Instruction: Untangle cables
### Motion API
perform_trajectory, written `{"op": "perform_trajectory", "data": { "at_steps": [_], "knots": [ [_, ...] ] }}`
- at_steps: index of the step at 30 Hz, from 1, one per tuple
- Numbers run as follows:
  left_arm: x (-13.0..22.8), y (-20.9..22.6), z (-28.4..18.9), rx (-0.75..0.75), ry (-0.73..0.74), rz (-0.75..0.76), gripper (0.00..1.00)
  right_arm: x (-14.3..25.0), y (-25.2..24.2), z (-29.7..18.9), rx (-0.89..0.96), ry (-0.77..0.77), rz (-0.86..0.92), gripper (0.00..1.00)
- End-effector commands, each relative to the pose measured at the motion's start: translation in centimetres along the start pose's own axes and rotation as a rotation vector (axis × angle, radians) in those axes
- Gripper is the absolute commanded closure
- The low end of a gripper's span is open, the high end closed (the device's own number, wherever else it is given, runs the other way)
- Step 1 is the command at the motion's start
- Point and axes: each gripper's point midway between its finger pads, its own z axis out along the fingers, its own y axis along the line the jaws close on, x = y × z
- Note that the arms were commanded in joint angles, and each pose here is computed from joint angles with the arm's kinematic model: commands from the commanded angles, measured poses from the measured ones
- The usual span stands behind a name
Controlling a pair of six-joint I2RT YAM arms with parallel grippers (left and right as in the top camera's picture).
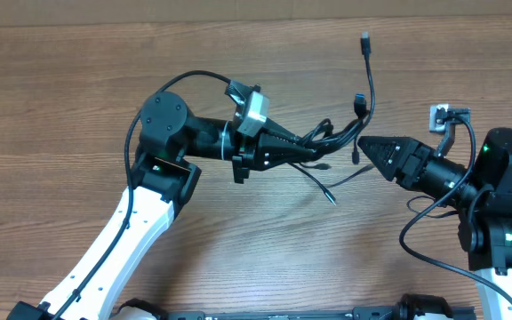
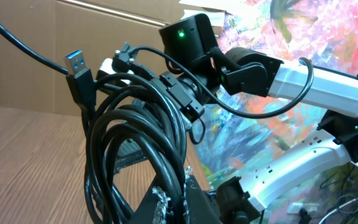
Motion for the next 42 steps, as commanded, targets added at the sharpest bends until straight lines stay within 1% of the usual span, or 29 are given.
{"op": "perform_trajectory", "data": {
  "at_steps": [1,4,11,16,19,26,30,34,39,42],
  "knots": [
    [-0.6,-0.2,-0.4,0.008,0.001,0.039,0.96,-0.3,1.2,-0.4,-0.026,-0.007,-0.034,0.44],
    [-0.5,-0.3,-0.4,0.017,0.006,0.040,0.96,-0.3,1.3,-0.4,-0.031,-0.007,-0.037,0.40],
    [-0.3,-0.7,-0.2,0.036,0.013,0.027,0.96,-0.8,1.6,-0.4,-0.042,-0.025,-0.063,0.35],
    [-0.3,-1.0,0.5,0.047,0.011,0.026,0.96,-0.8,1.6,-0.4,-0.041,-0.024,-0.061,0.33],
    [-0.4,-1.1,1.4,0.040,0.001,-0.002,0.96,-0.9,1.5,-0.4,-0.035,-0.029,-0.062,0.32],
    [-0.1,-2.6,3.1,0.095,0.009,0.004,0.96,-1.7,0.3,-0.4,0.036,-0.076,-0.060,0.31],
    [0.0,-2.9,3.4,0.107,0.012,-0.004,0.96,-2.5,-0.8,-0.6,0.100,-0.118,-0.057,0.28],
    [0.0,-3.3,3.7,0.118,0.014,-0.004,0.96,-2.3,-0.7,-0.5,0.090,-0.109,-0.051,0.27],
    [-0.2,-2.9,4.0,0.092,0.000,-0.006,0.96,-2.2,-0.7,-0.2,0.079,-0.092,-0.043,0.27],
    [-0.1,-3.4,4.5,0.109,0.003,-0.008,0.96,-2.4,-1.0,0.1,0.082,-0.092,-0.041,0.27]
  ]
}}
